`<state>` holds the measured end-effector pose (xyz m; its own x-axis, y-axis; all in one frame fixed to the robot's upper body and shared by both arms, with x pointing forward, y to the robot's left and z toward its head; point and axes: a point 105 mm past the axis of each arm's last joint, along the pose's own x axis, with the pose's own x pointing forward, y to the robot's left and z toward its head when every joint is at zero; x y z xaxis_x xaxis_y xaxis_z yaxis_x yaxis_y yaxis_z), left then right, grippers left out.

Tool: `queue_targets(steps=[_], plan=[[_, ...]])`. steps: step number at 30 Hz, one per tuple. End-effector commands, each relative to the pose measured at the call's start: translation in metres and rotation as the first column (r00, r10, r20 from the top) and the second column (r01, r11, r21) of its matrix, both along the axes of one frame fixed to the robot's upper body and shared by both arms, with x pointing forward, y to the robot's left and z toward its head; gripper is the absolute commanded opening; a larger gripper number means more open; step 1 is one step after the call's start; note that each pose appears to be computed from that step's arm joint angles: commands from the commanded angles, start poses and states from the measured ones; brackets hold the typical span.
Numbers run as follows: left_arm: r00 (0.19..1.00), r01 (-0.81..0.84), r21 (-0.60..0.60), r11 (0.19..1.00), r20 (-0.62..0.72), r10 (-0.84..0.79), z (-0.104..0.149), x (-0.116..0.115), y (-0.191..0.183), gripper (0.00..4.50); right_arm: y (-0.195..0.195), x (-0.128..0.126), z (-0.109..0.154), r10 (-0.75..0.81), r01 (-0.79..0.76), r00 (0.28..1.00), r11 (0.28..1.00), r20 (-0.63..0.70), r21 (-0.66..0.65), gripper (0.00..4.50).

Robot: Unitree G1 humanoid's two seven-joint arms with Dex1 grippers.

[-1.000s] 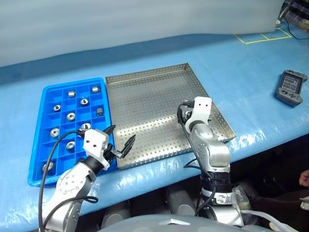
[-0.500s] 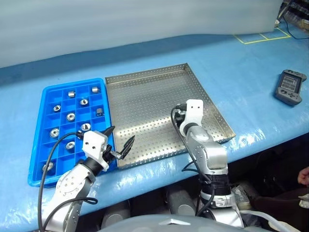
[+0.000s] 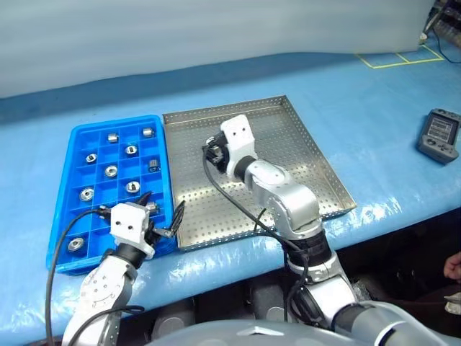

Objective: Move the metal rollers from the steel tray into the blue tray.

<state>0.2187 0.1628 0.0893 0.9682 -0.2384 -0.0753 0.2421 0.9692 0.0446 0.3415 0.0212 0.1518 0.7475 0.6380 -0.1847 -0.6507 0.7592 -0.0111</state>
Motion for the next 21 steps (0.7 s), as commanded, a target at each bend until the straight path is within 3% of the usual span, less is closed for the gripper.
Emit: queue_targets(steps=[1, 8, 21], plan=[[0.993, -0.068, 0.037, 0.997, 0.095, 0.064, 0.021, -0.01, 0.007, 4.5, 0.03, -0.011, 0.017, 0.164, -0.165, 0.984, 0.986, 0.072, 0.003, 1.83], [0.969, -0.24, 0.007, 0.971, 0.067, 0.239, 0.024, -0.048, 0.025, 4.5, 0.075, -0.037, 0.01, 0.413, -0.411, 0.909, 0.91, 0.052, -0.048, 1.83], [0.95, -0.311, 0.002, 0.95, -0.012, 0.311, 0.01, -0.088, 0.017, 4.5, 0.096, -0.083, -0.042, 0.596, -0.607, 0.794, 0.787, -0.116, -0.113, 1.83]])
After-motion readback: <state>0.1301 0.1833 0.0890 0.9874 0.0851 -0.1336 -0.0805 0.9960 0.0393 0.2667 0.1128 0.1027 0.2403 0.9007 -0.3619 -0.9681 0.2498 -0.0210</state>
